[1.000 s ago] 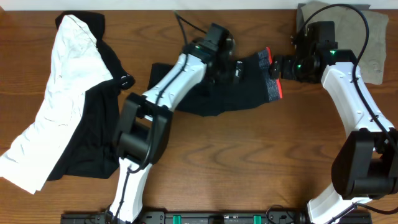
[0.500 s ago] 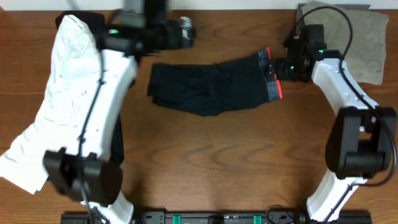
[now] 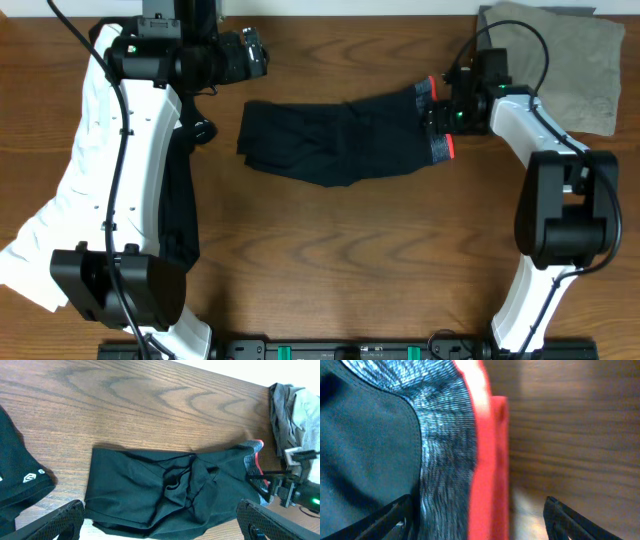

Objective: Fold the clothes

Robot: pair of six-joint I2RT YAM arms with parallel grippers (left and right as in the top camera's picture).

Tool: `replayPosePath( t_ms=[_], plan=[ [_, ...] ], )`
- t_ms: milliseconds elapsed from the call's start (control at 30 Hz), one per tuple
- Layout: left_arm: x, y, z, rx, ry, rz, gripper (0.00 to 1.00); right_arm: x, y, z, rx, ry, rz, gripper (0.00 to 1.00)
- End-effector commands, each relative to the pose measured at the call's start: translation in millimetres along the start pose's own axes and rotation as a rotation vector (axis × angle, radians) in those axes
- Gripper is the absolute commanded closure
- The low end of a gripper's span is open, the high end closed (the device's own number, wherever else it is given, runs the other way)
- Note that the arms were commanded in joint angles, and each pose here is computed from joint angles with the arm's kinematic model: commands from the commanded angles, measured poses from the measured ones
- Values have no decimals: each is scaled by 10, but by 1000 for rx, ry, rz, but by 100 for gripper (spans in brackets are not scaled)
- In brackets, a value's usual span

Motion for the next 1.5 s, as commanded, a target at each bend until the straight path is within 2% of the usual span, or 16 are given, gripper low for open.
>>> replayPosePath(
  t_ms=[0, 167, 333, 500, 633, 833, 1000, 1167, 1467],
  plan=[
    [13, 22, 66, 15, -36, 13, 2, 198, 110, 131, 20, -62, 54, 20],
    [10, 69, 107, 10, -63, 33, 2, 317, 148, 112, 83, -73, 72, 21],
    [13, 74, 108, 9, -63, 35, 2, 368, 203, 242, 151, -170, 114, 36],
    [24, 97, 111, 7, -63, 43, 2, 359, 230, 367, 194, -257, 146, 64],
    [40, 127, 118, 4, -64, 54, 2, 324, 200, 288, 206, -259, 147, 98],
    [31, 155, 205, 2, -121, 65, 2, 83, -14, 16, 205, -267, 134, 99],
    [23, 195, 245, -1, -147, 83, 2, -282, -240, -203, 157, -254, 129, 99],
    [-8, 246, 377, -2, -235, 106, 2, -616, -416, -281, 102, -224, 119, 99],
    [-73, 272, 581, -29, -300, 114, 2, -877, -438, 79, 23, -222, 158, 99]
  ],
)
Point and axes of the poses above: each gripper's point midway between its finger pads, its own x axis out along the fingers, its own z axis along the line the jaws close on, y = z × x, the point moved 2 cm from there along -x, back along the fingers, and after that the axes turned 14 degrees about x, right-handed, at the moved point
